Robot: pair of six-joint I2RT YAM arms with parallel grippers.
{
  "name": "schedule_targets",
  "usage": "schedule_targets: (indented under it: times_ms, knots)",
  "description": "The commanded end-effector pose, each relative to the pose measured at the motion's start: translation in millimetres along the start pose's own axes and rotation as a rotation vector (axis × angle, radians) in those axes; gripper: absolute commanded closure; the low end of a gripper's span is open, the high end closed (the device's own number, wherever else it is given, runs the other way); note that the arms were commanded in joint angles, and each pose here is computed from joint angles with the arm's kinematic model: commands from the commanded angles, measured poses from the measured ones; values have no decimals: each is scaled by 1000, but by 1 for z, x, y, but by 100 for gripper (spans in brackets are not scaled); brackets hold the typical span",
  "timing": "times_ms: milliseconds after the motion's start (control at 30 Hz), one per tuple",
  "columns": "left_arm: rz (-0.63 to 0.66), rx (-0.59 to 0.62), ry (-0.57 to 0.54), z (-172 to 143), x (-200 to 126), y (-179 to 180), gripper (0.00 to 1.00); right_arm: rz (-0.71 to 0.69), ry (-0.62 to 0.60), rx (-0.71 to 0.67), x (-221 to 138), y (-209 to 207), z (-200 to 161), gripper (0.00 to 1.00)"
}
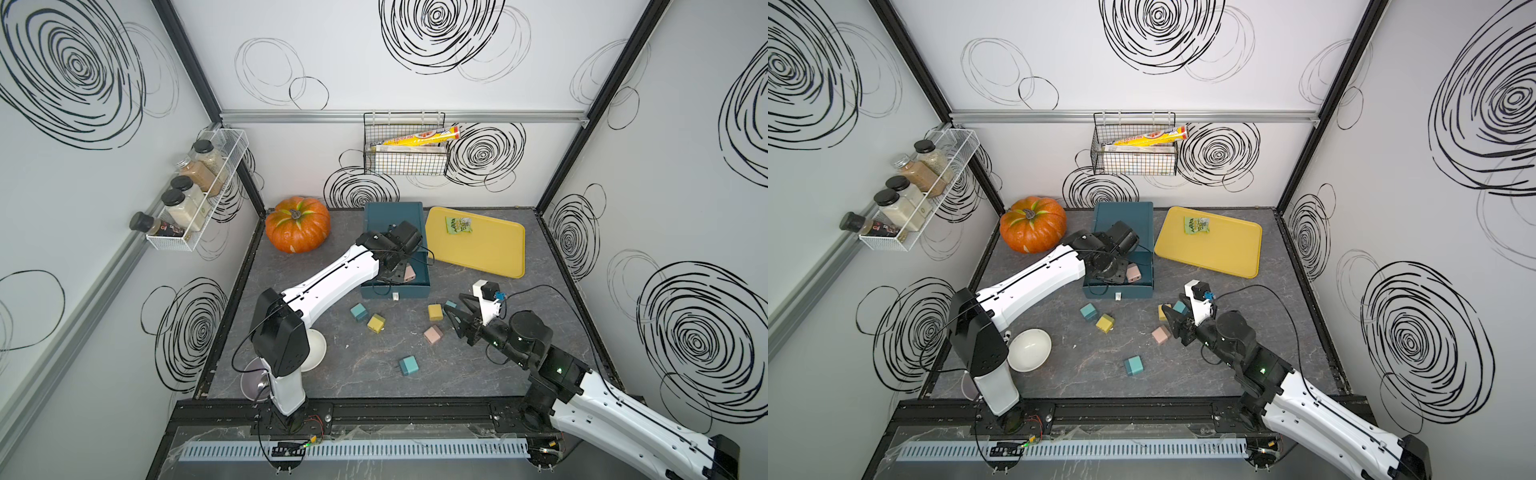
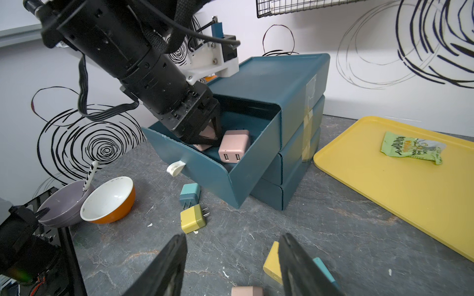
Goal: Place the plugs into the drawer by color
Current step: Place the plug in the drawer.
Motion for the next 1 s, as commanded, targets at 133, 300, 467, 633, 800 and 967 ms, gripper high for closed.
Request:
schedule_targets:
  times_ms: [133,300,467,633,800,967]
  knots:
    - [-18,-2,-8,4,-7,2,68,-12,-9,9,-1,-1,4,38]
    - [-33,-5,-4,4,-7,3,65,-16,-11,9,-1,-1,4,38]
    - [-50,-14,-17,7,-12,3,56,-18,-9,10,-1,-1,4,38]
    - [-64,-24,-41,12,-22,5,48,-19,-8,9,-1,-2,4,38]
    - [-80,-31,-54,14,-30,6,41,-18,-8,8,-1,-1,4,38]
    - [-107,-37,-67,17,-40,7,40,-21,-7,8,-1,-2,3,38]
Point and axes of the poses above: each gripper's point midway between its finger pads, its own x axis out along the fingers, its own y axis along the line the jaws close on, z = x × y, the point moved 9 cm from there along -x, back along the fingers, and after that the axes turned 8 degrees about -x, right-handed, at the moved point
